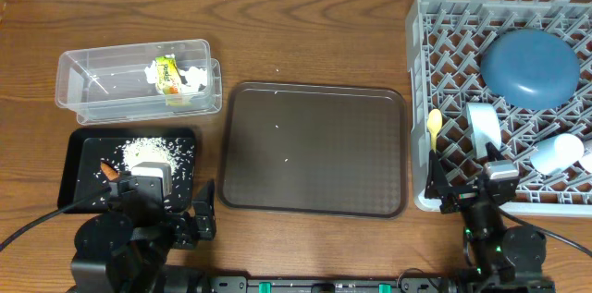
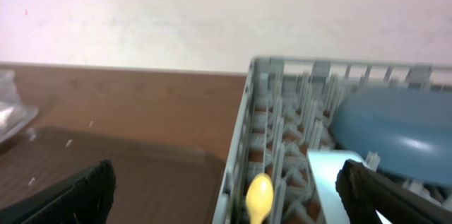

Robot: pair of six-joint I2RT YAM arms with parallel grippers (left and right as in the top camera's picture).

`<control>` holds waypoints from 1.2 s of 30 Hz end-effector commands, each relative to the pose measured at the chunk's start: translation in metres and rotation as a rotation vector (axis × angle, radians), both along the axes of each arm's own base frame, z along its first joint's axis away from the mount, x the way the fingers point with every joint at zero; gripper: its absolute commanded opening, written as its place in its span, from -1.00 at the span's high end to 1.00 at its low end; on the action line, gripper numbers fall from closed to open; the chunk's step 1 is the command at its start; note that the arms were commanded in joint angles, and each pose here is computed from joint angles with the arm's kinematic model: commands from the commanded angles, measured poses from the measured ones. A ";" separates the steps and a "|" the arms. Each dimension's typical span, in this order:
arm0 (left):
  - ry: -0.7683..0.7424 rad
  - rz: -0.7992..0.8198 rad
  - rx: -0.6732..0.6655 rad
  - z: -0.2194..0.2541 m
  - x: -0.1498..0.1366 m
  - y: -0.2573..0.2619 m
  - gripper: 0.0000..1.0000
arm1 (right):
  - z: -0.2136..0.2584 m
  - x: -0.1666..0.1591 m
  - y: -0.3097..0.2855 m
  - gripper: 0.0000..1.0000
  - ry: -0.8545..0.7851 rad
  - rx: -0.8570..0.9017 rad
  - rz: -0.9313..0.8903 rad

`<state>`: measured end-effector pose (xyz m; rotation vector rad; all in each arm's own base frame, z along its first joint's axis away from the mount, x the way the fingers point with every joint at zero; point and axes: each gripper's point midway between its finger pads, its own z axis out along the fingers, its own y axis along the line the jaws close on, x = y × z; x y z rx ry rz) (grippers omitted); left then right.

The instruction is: Sort waste into correct bins and load items into the dishwasher rack

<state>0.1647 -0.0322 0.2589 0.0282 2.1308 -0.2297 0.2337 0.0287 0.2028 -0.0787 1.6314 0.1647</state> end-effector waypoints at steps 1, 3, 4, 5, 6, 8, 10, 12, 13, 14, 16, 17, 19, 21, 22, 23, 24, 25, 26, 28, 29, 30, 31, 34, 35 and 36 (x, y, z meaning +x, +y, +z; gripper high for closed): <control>0.005 0.011 0.001 -0.002 0.000 0.002 -0.93 | -0.005 0.003 0.000 -0.98 -0.048 -0.008 -0.006; 0.005 0.011 0.001 -0.002 0.000 0.002 -0.93 | -0.007 0.006 -0.001 -0.98 -0.085 -0.045 -0.011; 0.004 0.011 0.001 -0.002 0.000 0.002 -0.93 | -0.007 0.007 -0.001 -0.99 -0.098 -0.062 -0.011; 0.004 0.011 0.001 -0.002 0.000 0.002 -0.94 | -0.008 0.008 -0.001 -0.99 -0.115 -0.083 -0.011; 0.004 0.011 0.001 -0.002 0.000 0.002 -0.93 | -0.009 0.009 -0.001 -0.98 -0.125 -0.101 -0.012; 0.004 0.011 0.001 -0.002 0.000 0.002 -0.93 | -0.017 0.011 -0.001 -0.98 -0.129 -0.136 -0.012; 0.005 0.011 0.001 -0.002 0.000 0.002 -0.94 | -0.026 0.011 0.000 -0.99 -0.094 -0.176 -0.006; 0.005 0.011 0.001 -0.002 0.000 0.002 -0.94 | -0.036 0.011 0.000 -0.98 -0.060 -0.213 -0.001; 0.004 0.011 0.001 -0.002 0.000 0.002 -0.94 | -0.046 0.011 0.000 -0.98 -0.020 -0.226 0.005; 0.004 0.011 0.001 -0.002 0.000 0.002 -0.94 | -0.045 0.011 0.000 -0.99 -0.023 -0.223 0.002; 0.004 0.011 0.001 -0.002 0.000 0.002 -0.94 | -0.045 0.011 -0.001 -0.98 -0.023 -0.225 -0.002; 0.004 0.011 0.001 -0.002 0.000 0.002 -0.94 | -0.045 0.011 -0.001 -0.98 -0.024 -0.224 -0.001; 0.004 0.011 0.001 -0.002 0.000 0.002 -0.94 | -0.044 0.011 -0.001 -0.99 -0.026 -0.222 -0.001; 0.004 0.011 0.001 -0.002 0.000 0.002 -0.94 | -0.044 0.011 -0.001 -0.99 -0.026 -0.222 -0.001; 0.004 0.011 0.001 -0.002 0.000 0.002 -0.94 | -0.044 0.011 -0.001 -0.98 -0.026 -0.222 -0.001; 0.005 0.011 0.001 -0.002 0.000 0.002 -0.94 | -0.044 0.011 -0.001 -0.99 -0.026 -0.222 -0.001; 0.004 0.011 0.001 -0.002 0.000 0.002 -0.94 | -0.044 0.011 -0.001 -0.98 -0.026 -0.222 -0.001; 0.004 0.011 0.001 -0.002 0.000 0.002 -0.94 | -0.044 0.011 -0.001 -0.98 -0.026 -0.222 -0.001; 0.004 0.011 0.001 -0.002 0.000 0.002 -0.94 | -0.044 0.011 -0.001 -0.98 -0.026 -0.222 -0.001; 0.004 0.011 0.001 -0.002 0.000 0.002 -0.94 | -0.044 0.011 -0.001 -0.98 -0.026 -0.222 -0.001; 0.005 0.011 0.001 -0.002 0.000 0.002 -0.94 | -0.044 0.011 -0.001 -0.98 -0.026 -0.222 -0.001; 0.004 0.011 0.001 -0.002 0.000 0.002 -0.94 | -0.044 0.011 -0.001 -0.98 -0.026 -0.222 -0.001; 0.004 0.011 0.001 -0.002 0.000 0.002 -0.94 | -0.044 0.011 -0.001 -0.99 -0.026 -0.222 -0.001; 0.004 0.011 0.001 -0.002 0.000 0.002 -0.94 | -0.044 0.011 -0.001 -0.99 -0.026 -0.222 -0.001; 0.004 0.011 0.001 -0.002 0.000 0.002 -0.94 | -0.044 0.011 -0.001 -0.99 -0.026 -0.222 -0.001; 0.004 0.011 0.001 -0.002 0.000 0.002 -0.94 | -0.044 0.011 -0.001 -0.98 -0.026 -0.222 -0.001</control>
